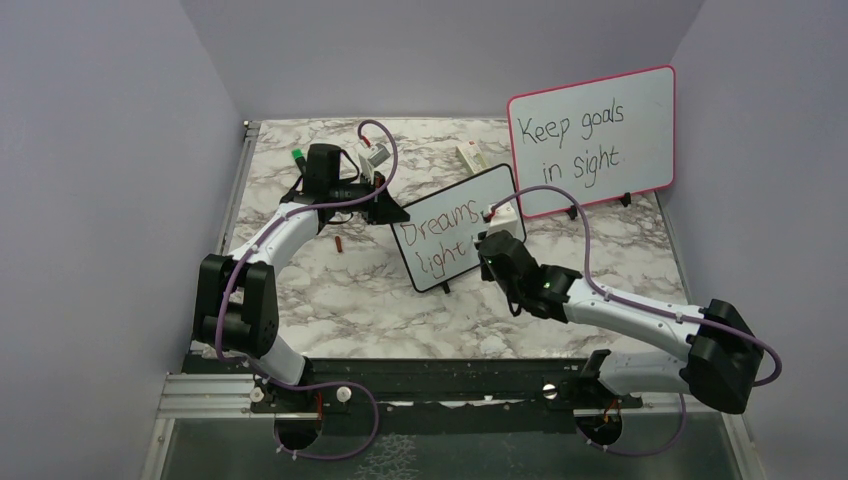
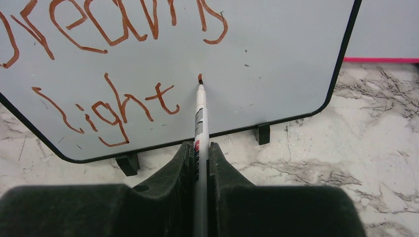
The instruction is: Write a sentence on the whiteboard
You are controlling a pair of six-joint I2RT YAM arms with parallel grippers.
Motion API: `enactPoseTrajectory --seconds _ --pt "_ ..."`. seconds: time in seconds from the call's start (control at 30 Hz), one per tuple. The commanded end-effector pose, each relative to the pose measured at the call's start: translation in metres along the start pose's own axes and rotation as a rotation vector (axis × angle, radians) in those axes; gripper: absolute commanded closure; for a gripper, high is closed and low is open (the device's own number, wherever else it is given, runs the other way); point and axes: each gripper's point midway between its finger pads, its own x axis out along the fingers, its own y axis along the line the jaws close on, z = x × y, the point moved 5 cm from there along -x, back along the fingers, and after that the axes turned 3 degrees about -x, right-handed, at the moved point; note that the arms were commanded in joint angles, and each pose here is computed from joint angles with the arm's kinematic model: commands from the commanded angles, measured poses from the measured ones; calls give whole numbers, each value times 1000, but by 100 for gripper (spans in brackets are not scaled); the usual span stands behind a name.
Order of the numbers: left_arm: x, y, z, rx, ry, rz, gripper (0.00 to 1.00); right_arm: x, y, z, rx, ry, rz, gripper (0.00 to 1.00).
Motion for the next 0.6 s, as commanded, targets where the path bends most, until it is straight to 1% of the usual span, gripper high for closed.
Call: enactPoseTrajectory --seconds 0.0,0.57 --pt "11 36 -58 -109 172 195 100 2 1 -18 -2 82 16 99" --pt "11 36 -58 -109 173 194 100 -5 -1 -40 -2 179 39 99"
